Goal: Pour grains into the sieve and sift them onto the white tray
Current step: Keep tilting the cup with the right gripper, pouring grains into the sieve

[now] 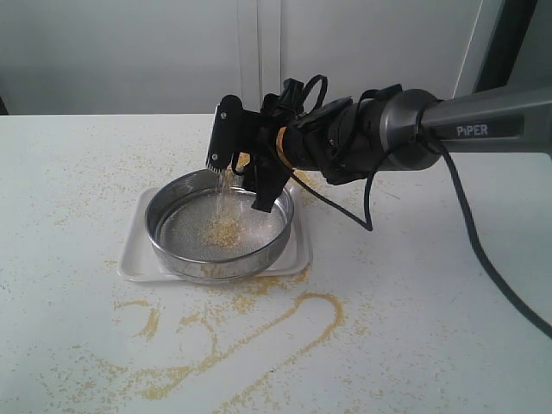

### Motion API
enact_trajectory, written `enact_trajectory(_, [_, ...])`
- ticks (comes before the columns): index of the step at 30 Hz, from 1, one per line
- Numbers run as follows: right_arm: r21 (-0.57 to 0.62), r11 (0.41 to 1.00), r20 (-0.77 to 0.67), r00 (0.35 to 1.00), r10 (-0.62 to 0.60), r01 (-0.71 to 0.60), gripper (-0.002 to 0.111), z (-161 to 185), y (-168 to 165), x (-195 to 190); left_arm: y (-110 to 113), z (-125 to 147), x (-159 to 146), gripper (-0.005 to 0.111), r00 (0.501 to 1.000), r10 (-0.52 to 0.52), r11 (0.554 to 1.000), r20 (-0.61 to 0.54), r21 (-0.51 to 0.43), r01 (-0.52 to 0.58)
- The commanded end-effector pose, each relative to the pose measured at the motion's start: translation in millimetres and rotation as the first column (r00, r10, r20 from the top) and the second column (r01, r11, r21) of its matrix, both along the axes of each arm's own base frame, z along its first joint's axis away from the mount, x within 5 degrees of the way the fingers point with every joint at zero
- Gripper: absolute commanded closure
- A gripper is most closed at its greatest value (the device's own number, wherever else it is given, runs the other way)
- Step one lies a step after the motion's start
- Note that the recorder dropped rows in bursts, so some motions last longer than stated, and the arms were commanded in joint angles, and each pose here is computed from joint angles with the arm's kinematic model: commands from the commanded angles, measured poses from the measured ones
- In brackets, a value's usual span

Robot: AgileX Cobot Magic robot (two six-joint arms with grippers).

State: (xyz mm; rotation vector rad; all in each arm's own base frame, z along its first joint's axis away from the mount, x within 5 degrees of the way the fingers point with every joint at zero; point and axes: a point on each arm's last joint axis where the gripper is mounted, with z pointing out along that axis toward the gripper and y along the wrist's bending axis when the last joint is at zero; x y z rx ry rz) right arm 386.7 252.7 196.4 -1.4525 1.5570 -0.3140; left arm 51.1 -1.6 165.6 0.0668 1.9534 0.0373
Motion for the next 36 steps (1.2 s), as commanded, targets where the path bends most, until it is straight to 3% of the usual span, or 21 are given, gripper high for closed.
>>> enact_trajectory(1, [-0.005,1.0,0.027,1.0,-0.013,0.014,0.108,6.8,-1.1,1.8,-0.6,-0.9,-0.1,0.107,1.0,-0.003,1.0,0.002,-0.012,0.003])
enact_trajectory(36, [-0.141,0.989,0.098,0.993,0.059,-0.045,0.108,6.7,4.3,-1.5,-0.6,-0.9,-0.1,0.107,1.0,-0.003,1.0,0.002,-0.012,0.003])
